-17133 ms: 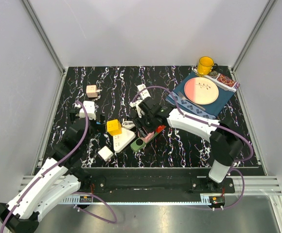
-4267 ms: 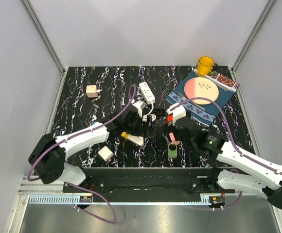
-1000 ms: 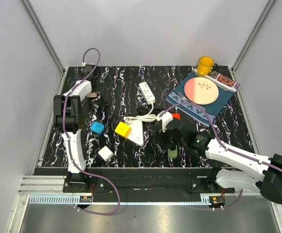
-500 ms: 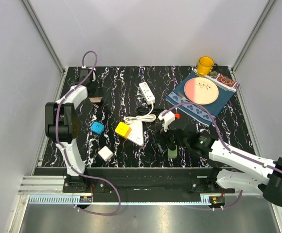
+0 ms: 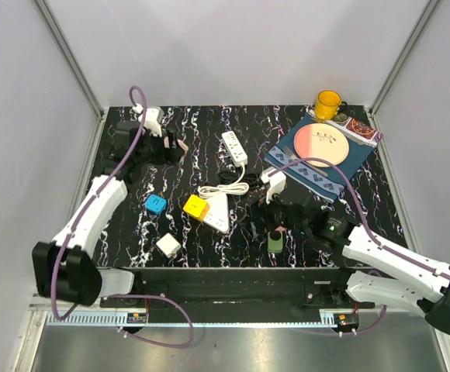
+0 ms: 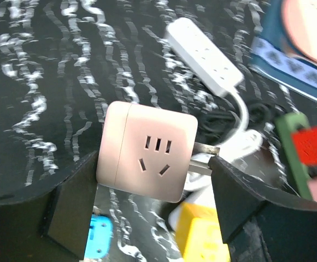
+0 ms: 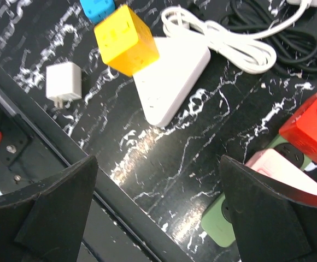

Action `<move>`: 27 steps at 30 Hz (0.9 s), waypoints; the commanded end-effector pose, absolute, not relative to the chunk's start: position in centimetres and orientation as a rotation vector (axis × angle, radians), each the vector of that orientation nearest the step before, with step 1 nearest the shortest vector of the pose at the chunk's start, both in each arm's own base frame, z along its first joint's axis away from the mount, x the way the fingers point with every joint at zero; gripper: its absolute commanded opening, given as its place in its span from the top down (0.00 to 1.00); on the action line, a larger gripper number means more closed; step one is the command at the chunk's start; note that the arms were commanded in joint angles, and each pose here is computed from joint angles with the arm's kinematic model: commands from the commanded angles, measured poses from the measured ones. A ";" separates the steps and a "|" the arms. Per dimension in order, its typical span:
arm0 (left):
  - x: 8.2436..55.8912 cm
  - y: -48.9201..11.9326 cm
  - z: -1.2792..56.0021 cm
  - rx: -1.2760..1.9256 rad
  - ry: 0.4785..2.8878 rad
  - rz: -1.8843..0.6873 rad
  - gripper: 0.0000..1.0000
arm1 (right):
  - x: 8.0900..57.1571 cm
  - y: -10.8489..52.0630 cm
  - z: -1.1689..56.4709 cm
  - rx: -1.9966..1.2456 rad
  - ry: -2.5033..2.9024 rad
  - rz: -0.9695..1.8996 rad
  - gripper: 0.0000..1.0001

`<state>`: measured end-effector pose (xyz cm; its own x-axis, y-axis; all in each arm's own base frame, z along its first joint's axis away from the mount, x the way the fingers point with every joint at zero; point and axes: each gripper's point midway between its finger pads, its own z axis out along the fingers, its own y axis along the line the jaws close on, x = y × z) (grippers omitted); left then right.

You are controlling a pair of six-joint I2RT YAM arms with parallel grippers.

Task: Insert the plug
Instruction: Pick up the plug from the center of the board.

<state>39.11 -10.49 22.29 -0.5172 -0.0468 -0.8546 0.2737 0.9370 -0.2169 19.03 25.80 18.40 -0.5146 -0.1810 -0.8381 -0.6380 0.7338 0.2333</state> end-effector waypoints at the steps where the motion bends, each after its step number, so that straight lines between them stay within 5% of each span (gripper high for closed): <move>1: 35.3 -15.4 25.6 0.373 1.921 -0.539 0.44 | 20.4 27.8 24.8 -0.497 1.923 0.806 0.03; 13: 26.4 -21.6 28.1 0.816 1.632 -0.561 0.43 | 21.6 28.6 29.8 -0.250 1.930 0.987 0.01; 27: 22.0 -26.4 28.9 1.036 1.471 -0.629 0.42 | 21.7 30.1 31.8 -0.159 1.987 1.318 0.00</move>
